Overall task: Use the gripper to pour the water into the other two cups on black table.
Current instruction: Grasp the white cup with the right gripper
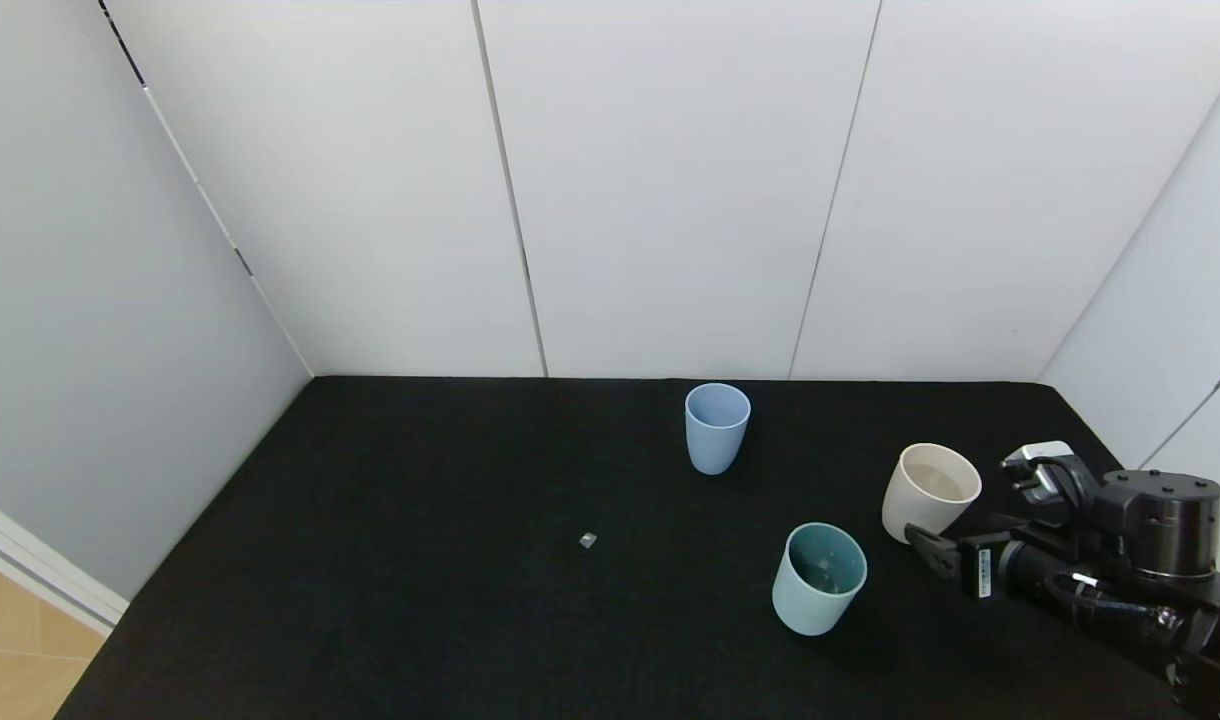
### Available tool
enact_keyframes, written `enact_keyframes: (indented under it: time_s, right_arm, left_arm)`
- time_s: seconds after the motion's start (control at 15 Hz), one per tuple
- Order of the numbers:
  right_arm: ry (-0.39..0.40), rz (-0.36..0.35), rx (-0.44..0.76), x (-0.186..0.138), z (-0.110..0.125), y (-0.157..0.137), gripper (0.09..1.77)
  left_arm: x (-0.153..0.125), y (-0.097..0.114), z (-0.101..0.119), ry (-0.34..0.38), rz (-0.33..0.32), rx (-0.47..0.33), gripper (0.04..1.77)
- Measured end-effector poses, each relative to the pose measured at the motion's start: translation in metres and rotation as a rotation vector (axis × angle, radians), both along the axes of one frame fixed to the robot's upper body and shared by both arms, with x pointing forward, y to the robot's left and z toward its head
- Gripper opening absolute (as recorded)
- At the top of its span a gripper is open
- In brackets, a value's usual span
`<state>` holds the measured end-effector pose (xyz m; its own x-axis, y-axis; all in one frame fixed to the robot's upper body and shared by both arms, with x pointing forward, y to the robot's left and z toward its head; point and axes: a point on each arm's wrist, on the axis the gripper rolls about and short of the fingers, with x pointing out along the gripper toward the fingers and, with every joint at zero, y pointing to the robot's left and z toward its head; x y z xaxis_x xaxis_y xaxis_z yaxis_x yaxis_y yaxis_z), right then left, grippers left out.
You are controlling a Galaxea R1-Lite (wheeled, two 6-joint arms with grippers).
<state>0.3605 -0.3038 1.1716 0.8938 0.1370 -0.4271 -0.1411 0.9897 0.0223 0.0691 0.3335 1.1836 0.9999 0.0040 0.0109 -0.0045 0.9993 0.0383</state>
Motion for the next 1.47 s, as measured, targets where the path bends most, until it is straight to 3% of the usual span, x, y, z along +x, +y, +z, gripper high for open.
enact_keyframes:
  time_s: [1.47]
  right_arm:
    - [-0.039,-0.028,-0.001,0.051,-0.012,-0.003,1.71]
  left_arm:
    - [0.000,0.000,0.000,0.000,0.000,0.000,1.72]
